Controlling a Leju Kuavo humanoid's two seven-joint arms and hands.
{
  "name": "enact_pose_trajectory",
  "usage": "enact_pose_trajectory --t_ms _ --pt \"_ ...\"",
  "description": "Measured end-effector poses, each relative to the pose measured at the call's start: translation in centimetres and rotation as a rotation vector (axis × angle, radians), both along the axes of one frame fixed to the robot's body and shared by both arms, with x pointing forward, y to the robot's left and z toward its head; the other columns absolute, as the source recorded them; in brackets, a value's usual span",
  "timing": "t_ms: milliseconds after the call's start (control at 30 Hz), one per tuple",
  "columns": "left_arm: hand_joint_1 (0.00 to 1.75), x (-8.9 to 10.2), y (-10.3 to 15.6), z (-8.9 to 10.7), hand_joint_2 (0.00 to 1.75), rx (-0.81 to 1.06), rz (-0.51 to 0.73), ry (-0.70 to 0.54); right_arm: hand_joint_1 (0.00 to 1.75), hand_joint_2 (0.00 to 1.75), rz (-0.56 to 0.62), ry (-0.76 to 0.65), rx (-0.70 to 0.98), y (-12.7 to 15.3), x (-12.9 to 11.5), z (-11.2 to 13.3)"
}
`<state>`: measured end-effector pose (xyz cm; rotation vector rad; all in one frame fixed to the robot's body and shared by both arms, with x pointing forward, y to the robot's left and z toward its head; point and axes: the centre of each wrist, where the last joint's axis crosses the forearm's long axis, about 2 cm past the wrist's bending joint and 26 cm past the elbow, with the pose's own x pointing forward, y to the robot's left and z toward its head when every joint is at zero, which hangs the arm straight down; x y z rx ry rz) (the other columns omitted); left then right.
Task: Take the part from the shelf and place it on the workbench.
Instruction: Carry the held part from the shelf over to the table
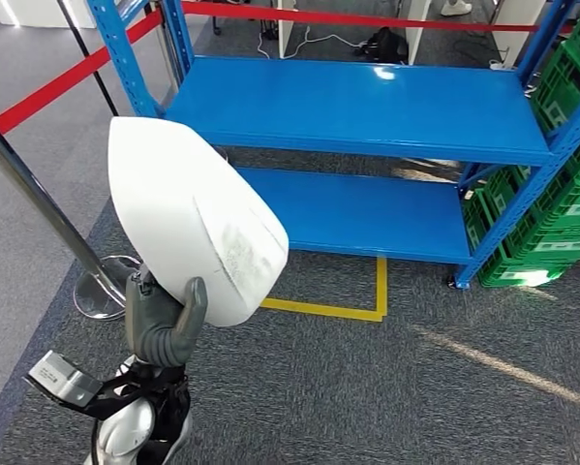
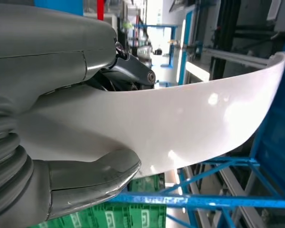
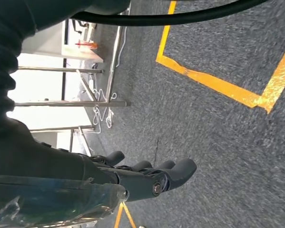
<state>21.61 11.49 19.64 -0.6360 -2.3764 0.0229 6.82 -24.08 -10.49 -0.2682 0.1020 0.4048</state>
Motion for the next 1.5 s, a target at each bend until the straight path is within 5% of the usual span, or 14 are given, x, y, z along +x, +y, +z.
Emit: enact_pose_trajectory --t_ms 333,1067,1300,1500 --pt "1.75 0.0 0.2 -0.1 1.75 -0.052 0.162 0.05 0.0 1.75 0.008 -0.011 -0.01 0.1 -0.2 0.0" --pt "1.75 0.0 -0.2 0.3 1.75 -0.073 0.205 0.039 0.0 1.75 0.009 -0.01 -0.009 0.2 -0.2 0.0" --pt "1.75 -0.4 0.2 -0.2 1.75 -0.068 0.284 0.046 0.0 1.75 0.078 -0.211 0.034 0.1 -0.2 0.0" --pt "1.75 -0.4 0.8 0.2 1.75 -0.026 0.423 -0.007 0.0 1.75 0.031 -0.236 0.051 0.1 0.2 0.1"
